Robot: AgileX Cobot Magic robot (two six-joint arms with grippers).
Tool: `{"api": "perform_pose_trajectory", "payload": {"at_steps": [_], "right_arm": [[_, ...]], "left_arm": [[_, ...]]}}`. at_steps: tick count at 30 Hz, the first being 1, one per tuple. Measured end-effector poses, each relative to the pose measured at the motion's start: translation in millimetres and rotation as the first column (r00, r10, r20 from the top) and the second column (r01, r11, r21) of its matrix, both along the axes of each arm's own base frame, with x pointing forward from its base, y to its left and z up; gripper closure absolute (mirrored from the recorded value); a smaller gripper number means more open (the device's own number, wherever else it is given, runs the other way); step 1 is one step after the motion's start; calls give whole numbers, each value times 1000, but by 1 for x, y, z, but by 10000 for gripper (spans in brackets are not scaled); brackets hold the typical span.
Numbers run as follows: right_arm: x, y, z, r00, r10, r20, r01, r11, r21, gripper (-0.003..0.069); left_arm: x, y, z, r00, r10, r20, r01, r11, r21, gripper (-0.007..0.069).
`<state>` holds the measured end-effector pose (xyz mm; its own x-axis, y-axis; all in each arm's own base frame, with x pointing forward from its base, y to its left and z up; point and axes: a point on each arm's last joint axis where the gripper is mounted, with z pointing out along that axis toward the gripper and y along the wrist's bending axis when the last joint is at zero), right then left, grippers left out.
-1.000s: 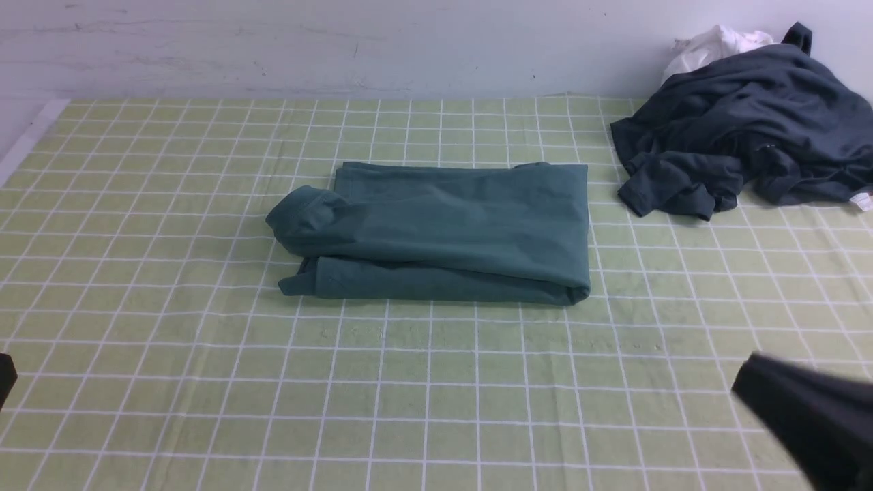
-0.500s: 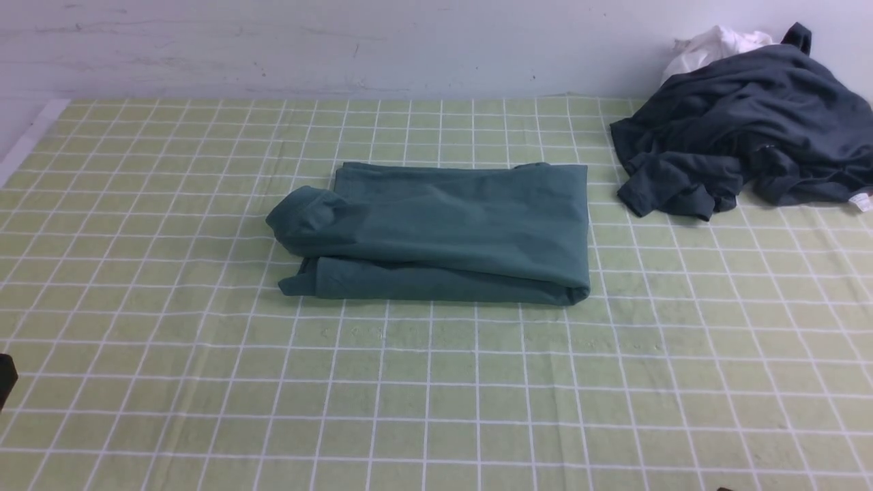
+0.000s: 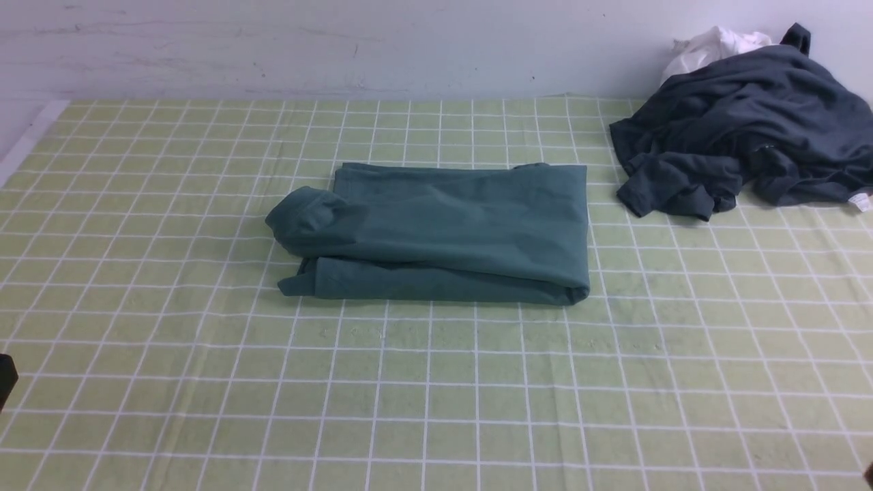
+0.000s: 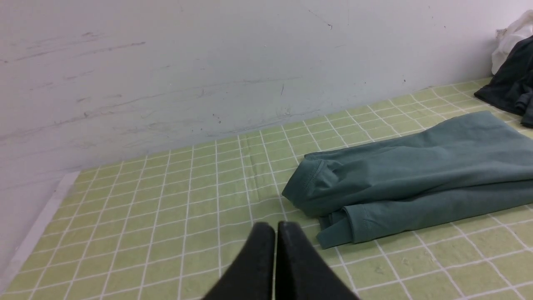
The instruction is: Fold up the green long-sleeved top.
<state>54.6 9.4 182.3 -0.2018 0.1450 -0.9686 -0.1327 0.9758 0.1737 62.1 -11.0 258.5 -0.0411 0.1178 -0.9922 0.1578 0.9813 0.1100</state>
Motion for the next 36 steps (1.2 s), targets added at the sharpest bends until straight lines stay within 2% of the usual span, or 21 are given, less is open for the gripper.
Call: {"api": "perform_pose_trajectory", "payload": {"at_steps": [3,7,27,33,36], "right_arm": [[0,-5,0,997,-77,1,77,996,-39,669],[1,-7,0,992,-127,1,127,991,-48,669],[1,-8,0,991,-137,1,137,989,-48,669],[1,-8,0,991,-137,0,137,989,-48,669],[1,-8,0,991,-137,0,137,989,-48,669]], "left_arm": [[0,0,0,1000,0,0,0,1000,0,629],[0,0,0,1000,0,0,0,1000,0,629],[0,0,-1,1000,0,-3,0,1000,0,629],[-9,1,-25,999,3,36,-3,1000,-2,629],[-9,3,-47,999,16,28,-17,999,52,629]]}}
